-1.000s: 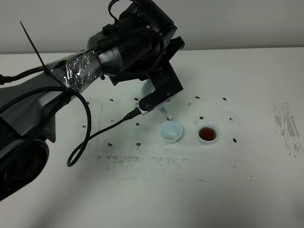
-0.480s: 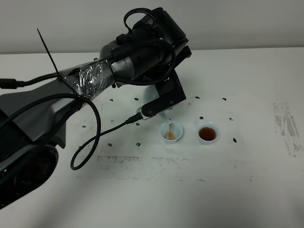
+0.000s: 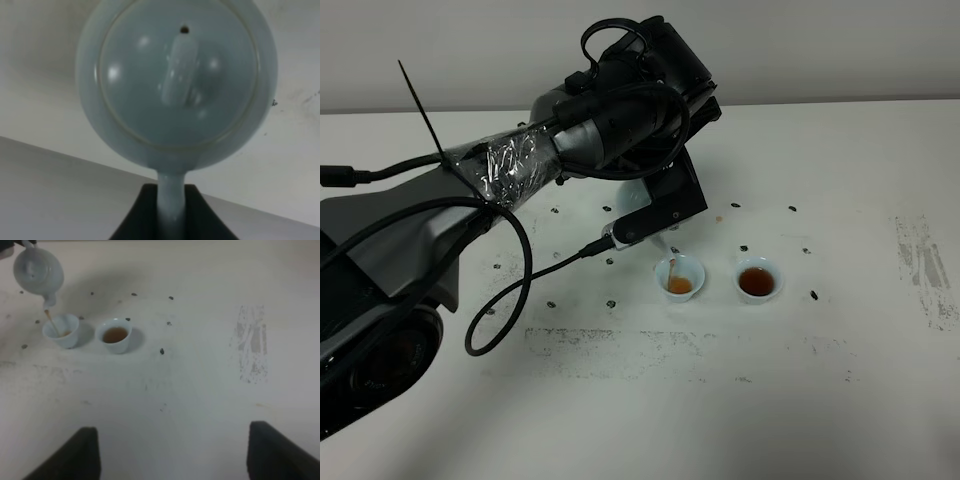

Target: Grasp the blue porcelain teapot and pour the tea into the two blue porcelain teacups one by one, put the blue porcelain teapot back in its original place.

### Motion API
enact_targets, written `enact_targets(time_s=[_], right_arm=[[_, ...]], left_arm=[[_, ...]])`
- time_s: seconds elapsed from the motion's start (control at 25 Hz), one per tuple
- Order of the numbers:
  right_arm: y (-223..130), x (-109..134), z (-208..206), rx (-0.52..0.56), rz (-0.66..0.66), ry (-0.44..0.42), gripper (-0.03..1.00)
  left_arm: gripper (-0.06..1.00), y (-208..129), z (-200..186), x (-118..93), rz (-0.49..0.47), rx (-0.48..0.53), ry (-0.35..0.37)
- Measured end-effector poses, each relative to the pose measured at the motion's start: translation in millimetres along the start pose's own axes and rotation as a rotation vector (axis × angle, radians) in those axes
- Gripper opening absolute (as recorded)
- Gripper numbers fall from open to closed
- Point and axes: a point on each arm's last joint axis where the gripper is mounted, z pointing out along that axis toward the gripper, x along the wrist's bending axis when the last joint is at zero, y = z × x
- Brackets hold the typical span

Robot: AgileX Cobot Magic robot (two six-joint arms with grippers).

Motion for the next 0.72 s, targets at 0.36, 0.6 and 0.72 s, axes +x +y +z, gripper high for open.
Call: enact_targets(time_s=[0.36, 0.6, 0.72], right_arm=[[0.0, 0.0, 0.0, 0.000, 0.000, 0.000, 0.59], [0.0, 0.0, 0.0, 0.000, 0.000, 0.000, 0.59], [0.0, 0.0, 0.0, 0.000, 0.000, 0.000, 0.59]], left_arm=[[0.01, 2.2, -2.2, 2.4, 0.028, 0.023, 0.000], [0.01, 4.9, -4.0, 6.1, 0.037, 0.030, 0.021], [0.01, 5.8, -4.6, 7.4, 0.040, 0.033, 0.028]])
